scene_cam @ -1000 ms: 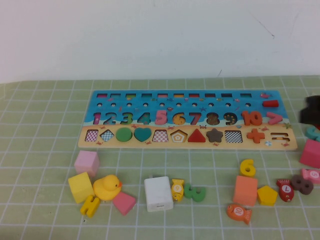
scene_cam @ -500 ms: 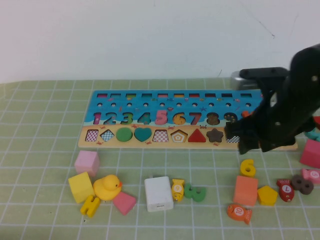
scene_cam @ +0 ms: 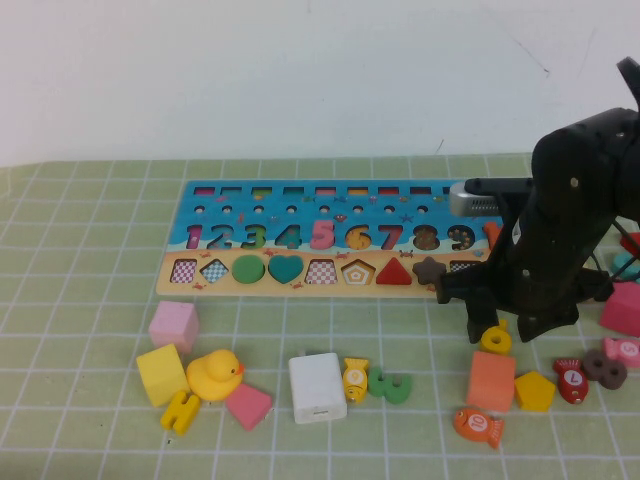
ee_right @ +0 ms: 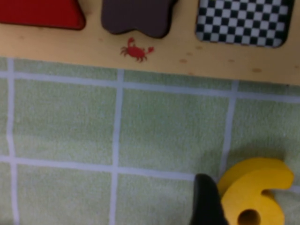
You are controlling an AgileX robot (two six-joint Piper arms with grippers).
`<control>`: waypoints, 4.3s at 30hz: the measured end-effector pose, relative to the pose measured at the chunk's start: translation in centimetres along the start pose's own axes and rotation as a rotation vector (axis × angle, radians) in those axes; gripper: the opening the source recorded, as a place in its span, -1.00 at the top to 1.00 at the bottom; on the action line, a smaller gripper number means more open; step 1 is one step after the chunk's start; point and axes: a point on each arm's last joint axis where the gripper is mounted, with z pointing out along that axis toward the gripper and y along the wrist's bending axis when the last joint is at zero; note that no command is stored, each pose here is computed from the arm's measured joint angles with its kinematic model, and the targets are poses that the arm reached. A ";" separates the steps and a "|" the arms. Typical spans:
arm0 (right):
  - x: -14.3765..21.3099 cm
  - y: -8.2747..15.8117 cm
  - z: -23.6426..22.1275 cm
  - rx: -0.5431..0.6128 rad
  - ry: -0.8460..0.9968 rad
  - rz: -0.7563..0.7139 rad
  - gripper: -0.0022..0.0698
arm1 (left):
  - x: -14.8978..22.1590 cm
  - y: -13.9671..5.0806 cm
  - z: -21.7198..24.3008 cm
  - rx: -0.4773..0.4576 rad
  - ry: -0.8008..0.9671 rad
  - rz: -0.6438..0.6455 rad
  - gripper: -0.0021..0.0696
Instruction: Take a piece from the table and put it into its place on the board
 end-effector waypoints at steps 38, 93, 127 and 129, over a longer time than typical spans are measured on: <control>-9.3 5.0 -4.2 -0.236 -0.345 -0.153 0.19 | 0.0 0.0 0.0 0.000 0.000 0.000 0.95; -11.9 8.6 -1.5 -0.195 -0.313 -0.330 -0.14 | 0.0 0.0 0.0 0.000 0.000 0.000 0.95; 4.5 -2.6 -27.9 0.051 -0.617 -0.445 0.94 | 0.0 0.0 0.0 0.000 0.000 0.000 0.95; 6.2 -3.3 -26.5 0.060 -0.560 -0.443 0.94 | 0.0 0.0 0.0 0.000 0.000 0.000 0.95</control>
